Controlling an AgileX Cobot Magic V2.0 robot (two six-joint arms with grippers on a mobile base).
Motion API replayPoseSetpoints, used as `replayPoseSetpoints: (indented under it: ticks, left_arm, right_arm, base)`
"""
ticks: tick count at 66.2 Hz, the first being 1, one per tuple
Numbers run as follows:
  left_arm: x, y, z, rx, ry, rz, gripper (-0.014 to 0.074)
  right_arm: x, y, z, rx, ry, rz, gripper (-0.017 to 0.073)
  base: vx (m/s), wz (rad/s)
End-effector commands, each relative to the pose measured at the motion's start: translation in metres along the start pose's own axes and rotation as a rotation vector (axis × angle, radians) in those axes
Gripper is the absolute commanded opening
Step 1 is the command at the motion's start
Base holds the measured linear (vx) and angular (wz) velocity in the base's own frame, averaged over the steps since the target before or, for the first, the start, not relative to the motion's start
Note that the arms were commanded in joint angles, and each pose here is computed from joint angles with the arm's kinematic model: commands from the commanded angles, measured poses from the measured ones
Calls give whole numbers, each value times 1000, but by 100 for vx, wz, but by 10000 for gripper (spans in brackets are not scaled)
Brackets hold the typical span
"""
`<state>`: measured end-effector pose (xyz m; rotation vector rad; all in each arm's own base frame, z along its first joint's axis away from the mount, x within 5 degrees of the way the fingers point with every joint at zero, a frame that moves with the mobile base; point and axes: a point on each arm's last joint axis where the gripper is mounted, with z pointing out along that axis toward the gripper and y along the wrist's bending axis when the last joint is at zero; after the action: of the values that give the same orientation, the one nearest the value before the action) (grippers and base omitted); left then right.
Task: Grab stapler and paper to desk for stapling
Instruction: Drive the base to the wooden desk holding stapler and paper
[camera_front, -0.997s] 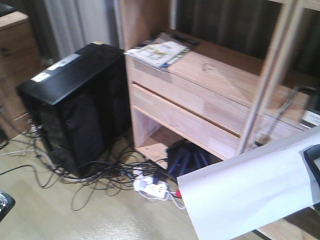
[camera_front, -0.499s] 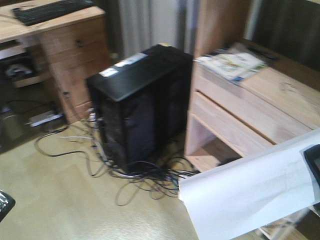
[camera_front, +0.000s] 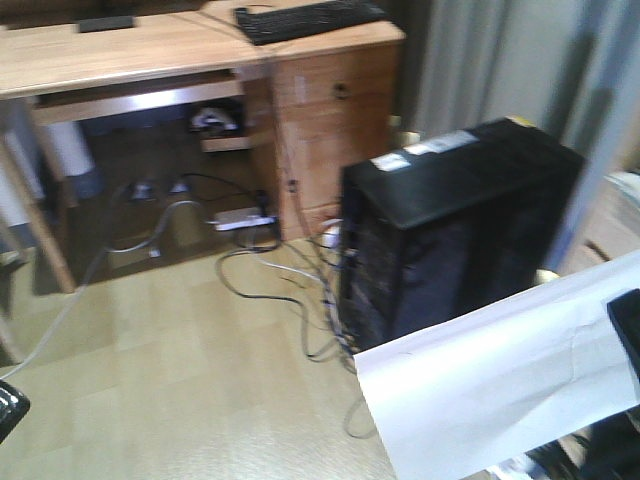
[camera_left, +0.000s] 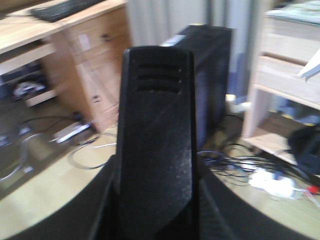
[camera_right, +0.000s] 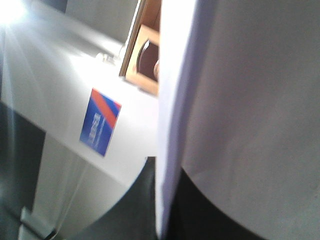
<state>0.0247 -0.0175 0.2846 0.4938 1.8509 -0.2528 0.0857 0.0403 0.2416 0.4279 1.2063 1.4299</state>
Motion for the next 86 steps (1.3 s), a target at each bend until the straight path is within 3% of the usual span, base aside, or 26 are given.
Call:
replayPoseSetpoints:
  ticks: [1, 35, 86]
  left_arm:
    - [-18, 2, -4, -14, -134, -10, -7]
    - [-18, 2, -4, -13, -133, -10, -7]
    - [-18, 2, -4, -13, -133, -10, -7]
  right_arm:
    - [-1, 5, -1, -62, -12, -3, -5]
    - [-1, 5, -1, -62, -14, -1, -5]
    - [-1, 5, -1, -62, -14, -1, -5]
  base:
    - [17, 61]
    - [19, 40]
    - [26, 11]
